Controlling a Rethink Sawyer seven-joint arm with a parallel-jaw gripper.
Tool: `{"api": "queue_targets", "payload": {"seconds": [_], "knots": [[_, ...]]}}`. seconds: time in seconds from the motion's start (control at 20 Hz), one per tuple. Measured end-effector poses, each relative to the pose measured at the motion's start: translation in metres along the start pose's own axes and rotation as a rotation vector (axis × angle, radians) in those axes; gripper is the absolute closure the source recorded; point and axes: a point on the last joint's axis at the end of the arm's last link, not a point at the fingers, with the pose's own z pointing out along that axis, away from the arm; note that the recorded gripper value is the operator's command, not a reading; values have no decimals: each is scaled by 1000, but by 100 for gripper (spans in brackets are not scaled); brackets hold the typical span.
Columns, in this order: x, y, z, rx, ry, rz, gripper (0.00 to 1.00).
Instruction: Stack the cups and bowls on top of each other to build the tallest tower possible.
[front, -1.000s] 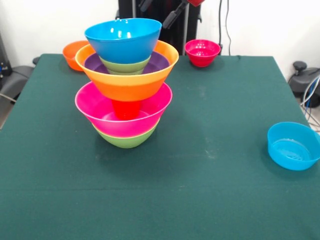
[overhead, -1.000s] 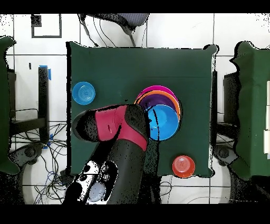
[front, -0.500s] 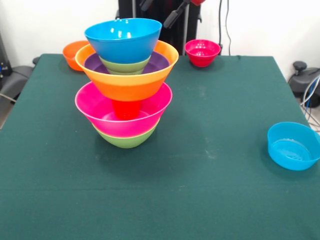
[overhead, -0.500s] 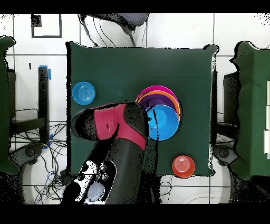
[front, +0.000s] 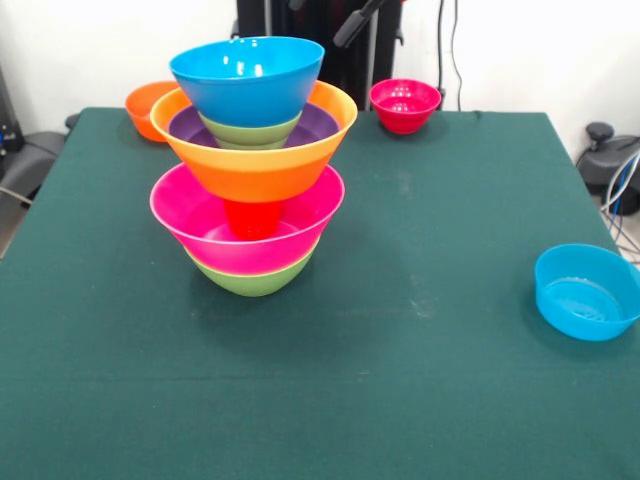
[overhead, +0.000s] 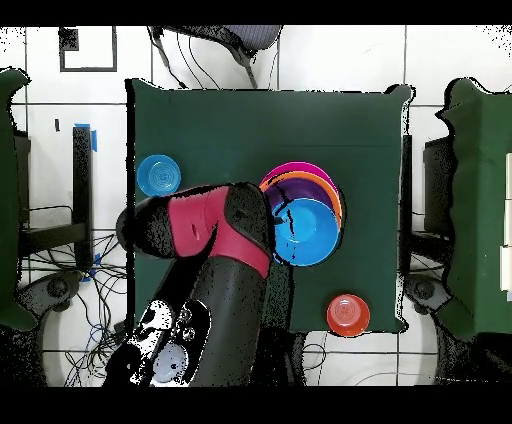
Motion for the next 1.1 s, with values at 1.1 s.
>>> {"api": "queue_targets", "payload": {"seconds": [1.1], "knots": [[-36,25,-40,1,-17,0,0]]}}
